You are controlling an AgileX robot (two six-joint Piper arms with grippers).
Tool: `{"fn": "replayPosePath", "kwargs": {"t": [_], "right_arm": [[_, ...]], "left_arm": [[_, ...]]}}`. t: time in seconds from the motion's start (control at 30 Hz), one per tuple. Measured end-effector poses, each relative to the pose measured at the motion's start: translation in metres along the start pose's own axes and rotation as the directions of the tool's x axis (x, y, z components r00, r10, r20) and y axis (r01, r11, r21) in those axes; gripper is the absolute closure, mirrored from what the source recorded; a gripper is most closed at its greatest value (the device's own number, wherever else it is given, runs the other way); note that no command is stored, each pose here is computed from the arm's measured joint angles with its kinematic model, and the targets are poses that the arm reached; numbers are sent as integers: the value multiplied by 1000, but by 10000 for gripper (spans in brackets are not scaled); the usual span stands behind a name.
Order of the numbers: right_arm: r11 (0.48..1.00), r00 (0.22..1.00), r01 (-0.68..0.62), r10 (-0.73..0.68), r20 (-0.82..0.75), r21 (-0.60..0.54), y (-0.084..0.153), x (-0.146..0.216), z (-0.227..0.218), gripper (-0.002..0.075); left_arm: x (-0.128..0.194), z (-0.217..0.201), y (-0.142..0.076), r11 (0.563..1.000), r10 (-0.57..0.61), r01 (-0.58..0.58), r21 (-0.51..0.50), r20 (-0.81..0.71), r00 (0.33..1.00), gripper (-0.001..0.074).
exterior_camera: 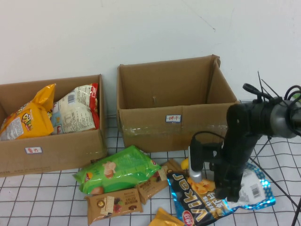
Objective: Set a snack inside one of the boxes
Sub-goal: Pick up the potato chip, then place the potato chip in the potato chip box
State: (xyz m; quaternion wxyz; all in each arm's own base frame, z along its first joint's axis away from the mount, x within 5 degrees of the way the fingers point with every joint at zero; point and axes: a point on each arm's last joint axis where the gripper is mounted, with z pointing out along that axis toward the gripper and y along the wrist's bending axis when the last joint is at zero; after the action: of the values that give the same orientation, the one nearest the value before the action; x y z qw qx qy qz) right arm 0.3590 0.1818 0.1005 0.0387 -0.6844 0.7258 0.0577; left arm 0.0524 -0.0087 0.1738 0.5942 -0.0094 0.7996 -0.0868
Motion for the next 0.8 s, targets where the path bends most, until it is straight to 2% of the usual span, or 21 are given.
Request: {"fn": "replayPosePath", "kwargs": {"t": [0.1, 0.2, 0.37, 0.43, 0.57, 0.67, 0.8], "right_arm": [[1000, 1000, -15, 14, -18, -23, -1, -2, -12, 500], [1000, 1000, -14, 14, 5, -15, -2, -9, -43, 501], [997, 984, -41, 30, 175, 60, 5, -28, -120, 511], [995, 966, -44, 19, 259, 93, 13, -37, -152, 538], [989, 917, -17, -43, 397, 147, 34, -60, -199, 543], [984, 880, 26, -107, 463, 177, 50, -84, -215, 543], [964, 828, 43, -182, 531, 263, 64, -121, -214, 544]], "left_arm": [[0, 0, 0, 1000, 0, 0, 0, 0, 1000, 736], [0, 0, 0, 1000, 0, 0, 0, 0, 1000, 736], [0, 0, 0, 1000, 0, 0, 0, 0, 1000, 736], [0, 0, 0, 1000, 0, 0, 0, 0, 1000, 736], [0, 0, 0, 1000, 0, 0, 0, 0, 1000, 736], [0, 0, 0, 1000, 0, 0, 0, 0, 1000, 736], [0, 0, 0, 1000, 0, 0, 0, 0, 1000, 737]]}}
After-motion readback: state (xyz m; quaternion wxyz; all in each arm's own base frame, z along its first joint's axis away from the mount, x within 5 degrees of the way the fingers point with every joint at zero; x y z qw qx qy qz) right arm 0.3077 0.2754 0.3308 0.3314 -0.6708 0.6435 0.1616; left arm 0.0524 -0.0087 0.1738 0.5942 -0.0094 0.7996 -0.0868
